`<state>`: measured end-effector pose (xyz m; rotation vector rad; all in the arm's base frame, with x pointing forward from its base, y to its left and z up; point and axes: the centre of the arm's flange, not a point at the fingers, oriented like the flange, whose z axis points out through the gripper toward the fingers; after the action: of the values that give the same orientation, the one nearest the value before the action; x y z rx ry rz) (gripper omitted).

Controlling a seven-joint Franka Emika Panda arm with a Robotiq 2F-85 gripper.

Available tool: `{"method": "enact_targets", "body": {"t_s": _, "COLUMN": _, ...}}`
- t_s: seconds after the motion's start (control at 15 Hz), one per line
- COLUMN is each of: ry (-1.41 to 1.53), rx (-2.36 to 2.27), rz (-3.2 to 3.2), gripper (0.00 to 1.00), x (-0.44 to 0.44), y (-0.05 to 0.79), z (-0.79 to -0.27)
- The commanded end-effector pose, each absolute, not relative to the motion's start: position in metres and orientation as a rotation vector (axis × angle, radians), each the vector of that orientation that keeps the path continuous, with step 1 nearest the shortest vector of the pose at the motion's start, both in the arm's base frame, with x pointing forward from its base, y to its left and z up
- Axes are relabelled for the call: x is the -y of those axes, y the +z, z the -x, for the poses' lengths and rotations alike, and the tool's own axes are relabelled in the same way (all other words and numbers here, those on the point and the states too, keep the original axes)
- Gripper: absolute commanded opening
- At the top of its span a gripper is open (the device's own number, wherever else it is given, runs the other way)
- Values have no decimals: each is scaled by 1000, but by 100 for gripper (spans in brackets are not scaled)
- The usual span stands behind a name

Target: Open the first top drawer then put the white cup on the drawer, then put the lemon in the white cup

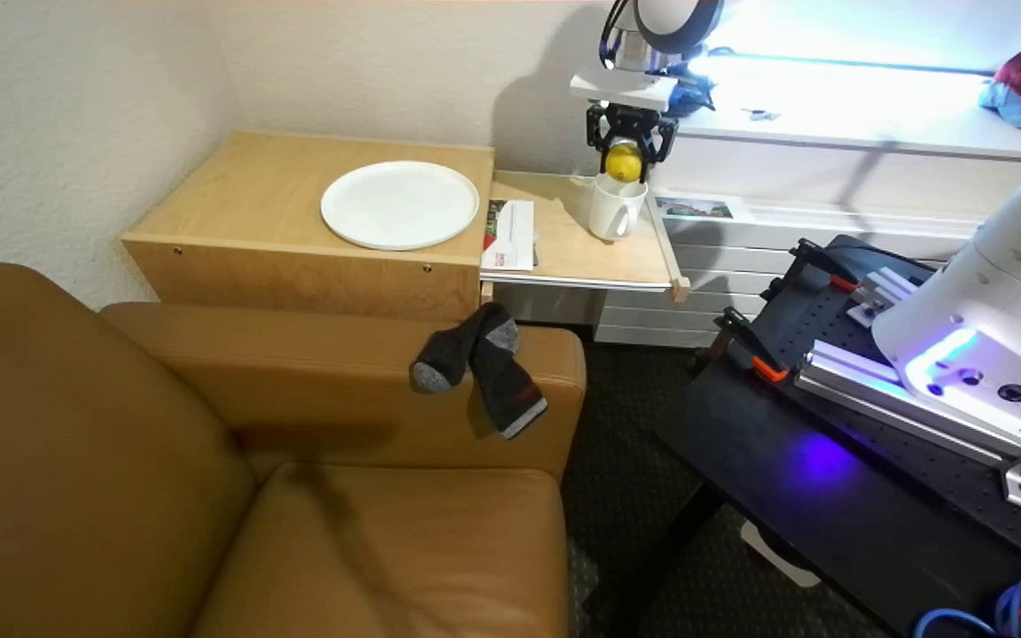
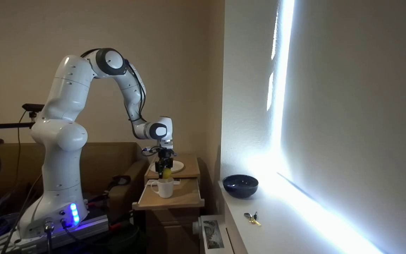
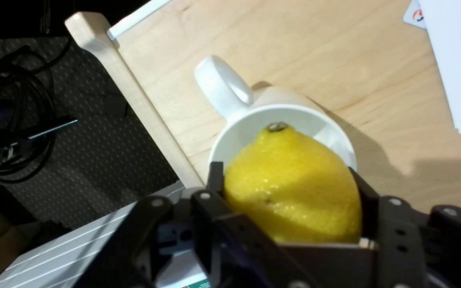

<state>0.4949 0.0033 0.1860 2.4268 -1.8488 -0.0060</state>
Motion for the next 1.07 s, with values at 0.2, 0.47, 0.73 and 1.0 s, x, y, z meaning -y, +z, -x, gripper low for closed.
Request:
{"method": "enact_targets", "body": {"t_s": 0.2, "ry": 36, "rx": 1859, "rz": -2427, "gripper": 45, "x": -4, "y": 184, "z": -500}}
{"method": "enact_targets", "body": {"t_s": 0.47, "ry": 49, "rx": 1858, "rz": -2431, "gripper": 45, "x": -7, "y": 181, "z": -500}}
{"method": "enact_targets", "body": {"t_s": 0.73, "ry": 46, "rx": 1853, "rz": -2430, "gripper": 45, "x": -11, "y": 174, "z": -499}}
{"method": "enact_targets", "body": {"t_s": 1.0, "ry": 47, "rx": 1853, "rz": -2420, "gripper": 45, "x": -10, "y": 170, "z": -497}}
